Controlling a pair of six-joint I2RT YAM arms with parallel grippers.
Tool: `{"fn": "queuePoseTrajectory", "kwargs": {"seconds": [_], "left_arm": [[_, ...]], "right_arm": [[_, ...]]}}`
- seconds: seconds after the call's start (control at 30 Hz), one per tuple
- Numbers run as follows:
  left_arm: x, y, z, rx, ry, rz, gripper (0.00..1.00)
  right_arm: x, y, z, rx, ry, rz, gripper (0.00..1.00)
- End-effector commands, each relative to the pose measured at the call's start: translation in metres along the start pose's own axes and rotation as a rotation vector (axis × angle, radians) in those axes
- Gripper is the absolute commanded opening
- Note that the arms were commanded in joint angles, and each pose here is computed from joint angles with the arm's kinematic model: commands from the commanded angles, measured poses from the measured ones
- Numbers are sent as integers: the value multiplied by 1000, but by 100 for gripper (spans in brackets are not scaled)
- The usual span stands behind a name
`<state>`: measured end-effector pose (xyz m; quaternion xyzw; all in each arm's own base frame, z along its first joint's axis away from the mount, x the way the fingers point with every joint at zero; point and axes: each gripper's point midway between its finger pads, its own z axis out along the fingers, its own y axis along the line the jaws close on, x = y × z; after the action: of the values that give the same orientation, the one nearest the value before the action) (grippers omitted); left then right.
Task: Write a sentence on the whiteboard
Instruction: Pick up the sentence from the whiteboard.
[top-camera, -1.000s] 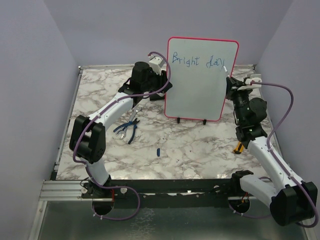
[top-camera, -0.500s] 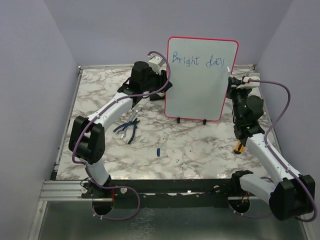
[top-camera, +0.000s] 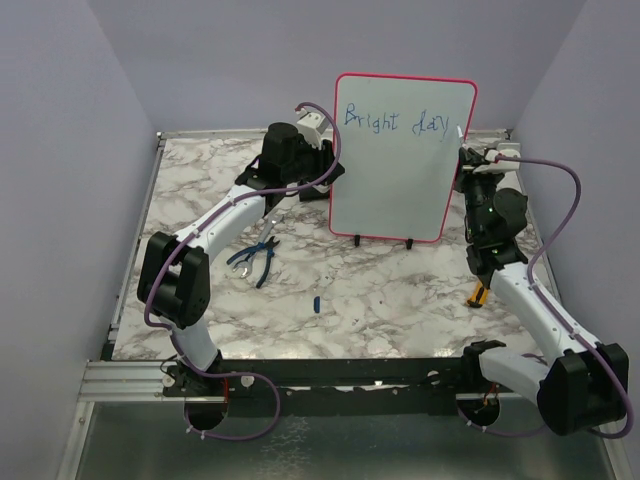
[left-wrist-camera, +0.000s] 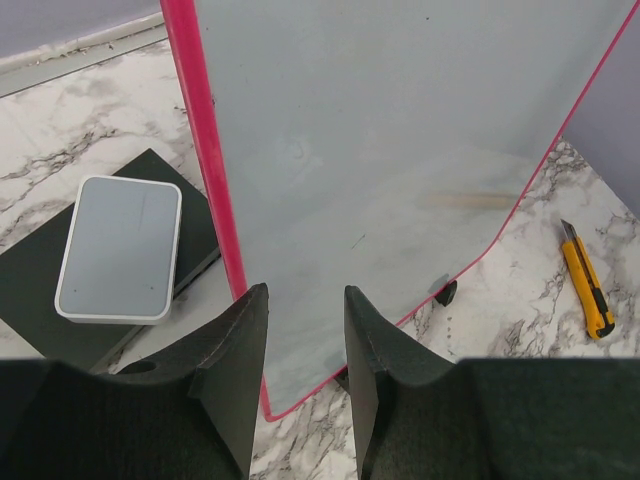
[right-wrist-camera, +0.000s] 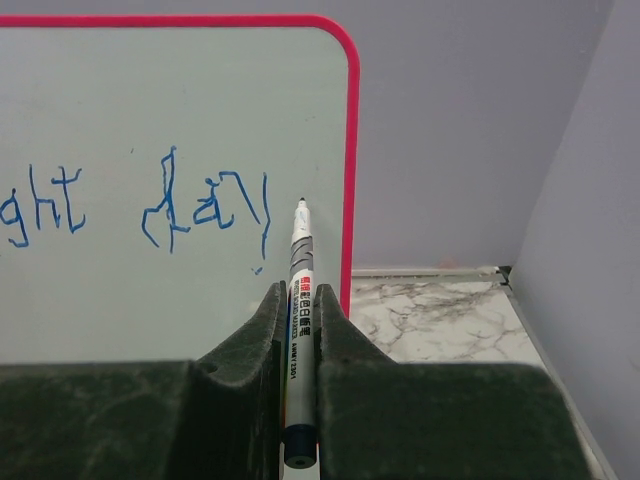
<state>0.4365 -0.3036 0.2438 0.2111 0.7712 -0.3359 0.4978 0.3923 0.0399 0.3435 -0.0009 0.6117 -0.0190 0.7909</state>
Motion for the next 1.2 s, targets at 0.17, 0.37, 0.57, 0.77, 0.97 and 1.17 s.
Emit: {"fn": "queuePoseTrajectory", "kwargs": {"seconds": [0.17,0.37,0.57,0.77,0.97,1.17], "left_arm": [[-9,-7,-7,5,-26,16,38],[-10,-7,-8,5,-27,19,38],[-11,-8,-8,6,-28,21,38],[-10,-7,-8,6,-26,20,38],[-11,-8,-8,7,-28,20,38],[-11,-8,-8,8,-27,20,38]], "right_arm": [[-16,-5,11,29,-43,-10,1],[-14,-4,14,28,-38,-12,1],[-14,-1,17,11,-33,-18,1],[-11,2,17,-6,-24,-20,1],[-7,6,18,-23,-12,-20,1],[-3,9,18,-41,1,-19,1]]}}
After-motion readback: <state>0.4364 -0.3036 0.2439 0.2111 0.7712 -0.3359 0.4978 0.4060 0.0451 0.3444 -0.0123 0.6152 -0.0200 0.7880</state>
